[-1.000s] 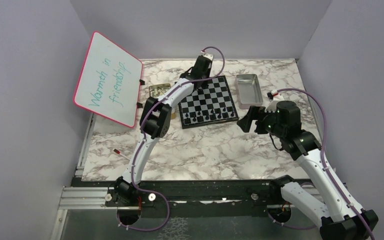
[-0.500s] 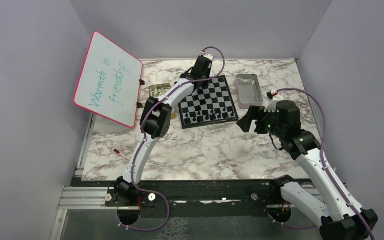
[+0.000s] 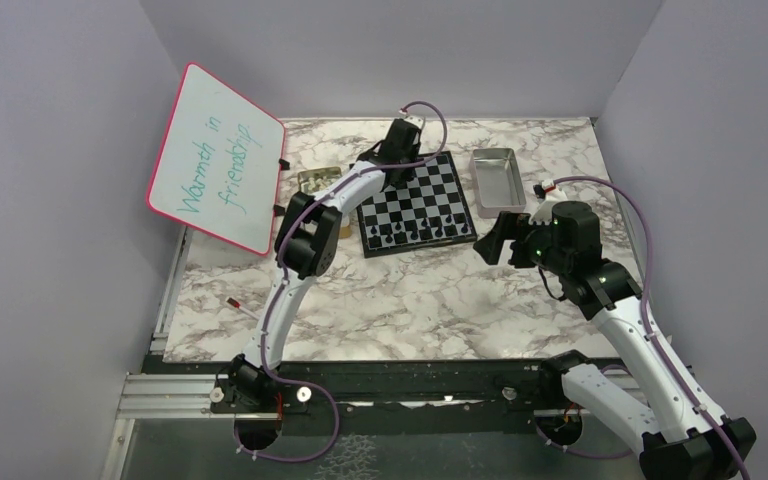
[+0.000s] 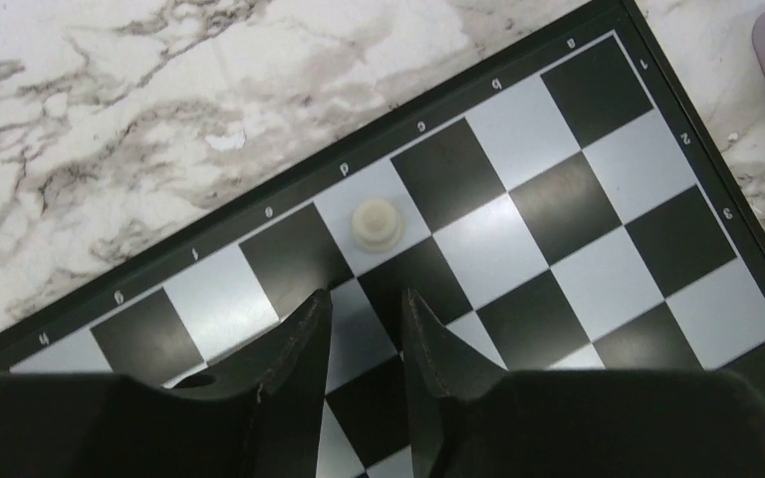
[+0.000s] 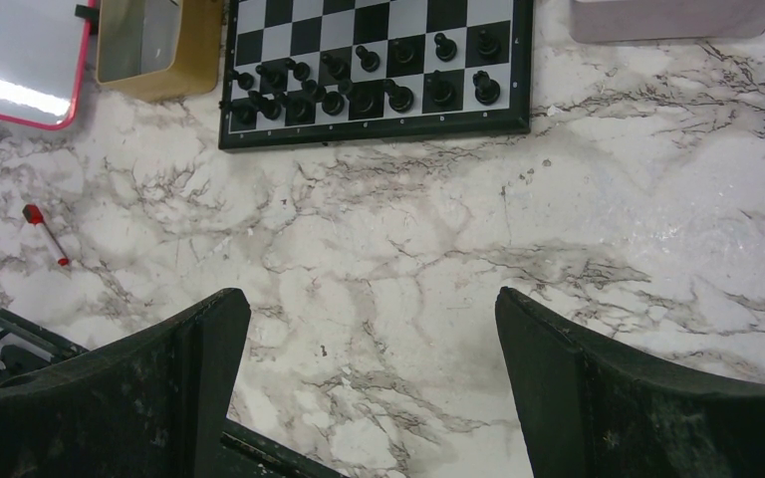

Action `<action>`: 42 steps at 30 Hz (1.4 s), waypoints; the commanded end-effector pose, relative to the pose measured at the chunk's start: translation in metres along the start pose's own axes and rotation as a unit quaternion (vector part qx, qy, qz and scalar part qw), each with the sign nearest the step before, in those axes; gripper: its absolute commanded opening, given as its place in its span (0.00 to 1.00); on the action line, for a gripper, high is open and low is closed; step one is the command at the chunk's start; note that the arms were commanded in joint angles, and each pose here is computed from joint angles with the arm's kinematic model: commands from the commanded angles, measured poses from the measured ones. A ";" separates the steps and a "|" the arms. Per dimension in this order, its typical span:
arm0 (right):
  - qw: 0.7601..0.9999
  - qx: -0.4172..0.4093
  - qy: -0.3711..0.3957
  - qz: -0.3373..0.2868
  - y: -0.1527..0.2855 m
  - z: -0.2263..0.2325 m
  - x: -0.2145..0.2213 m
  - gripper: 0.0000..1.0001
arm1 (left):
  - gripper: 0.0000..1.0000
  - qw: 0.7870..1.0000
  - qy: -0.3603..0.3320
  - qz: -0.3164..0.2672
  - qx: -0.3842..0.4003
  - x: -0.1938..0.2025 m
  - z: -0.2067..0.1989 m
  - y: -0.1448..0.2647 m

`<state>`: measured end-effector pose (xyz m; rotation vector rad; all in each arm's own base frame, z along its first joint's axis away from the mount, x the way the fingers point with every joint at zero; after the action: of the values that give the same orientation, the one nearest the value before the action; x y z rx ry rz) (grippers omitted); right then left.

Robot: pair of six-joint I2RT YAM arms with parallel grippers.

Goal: Set up the chess pieces on the board
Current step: Pick up the chess piece from the storage box.

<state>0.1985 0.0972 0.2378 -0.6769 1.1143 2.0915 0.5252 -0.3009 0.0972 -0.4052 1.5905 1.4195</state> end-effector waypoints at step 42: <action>1.000 -0.001 -0.012 -0.009 -0.004 0.000 -0.002 1.00 | 0.31 0.985 0.098 0.106 -0.091 0.033 0.131 0.148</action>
<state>0.1969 0.0977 0.2361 -0.6470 1.1012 2.0945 0.4340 -0.1350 0.1798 -0.4562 1.7306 1.7271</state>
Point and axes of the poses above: each gripper's point midway between its finger pads, its own y axis back along the fingers, its own z axis along the line the jaws close on, x = y × z, the point moved 7 cm from there along y, back along the fingers, and after that the axes turned 9 degrees about -y, right-handed, at the moved point
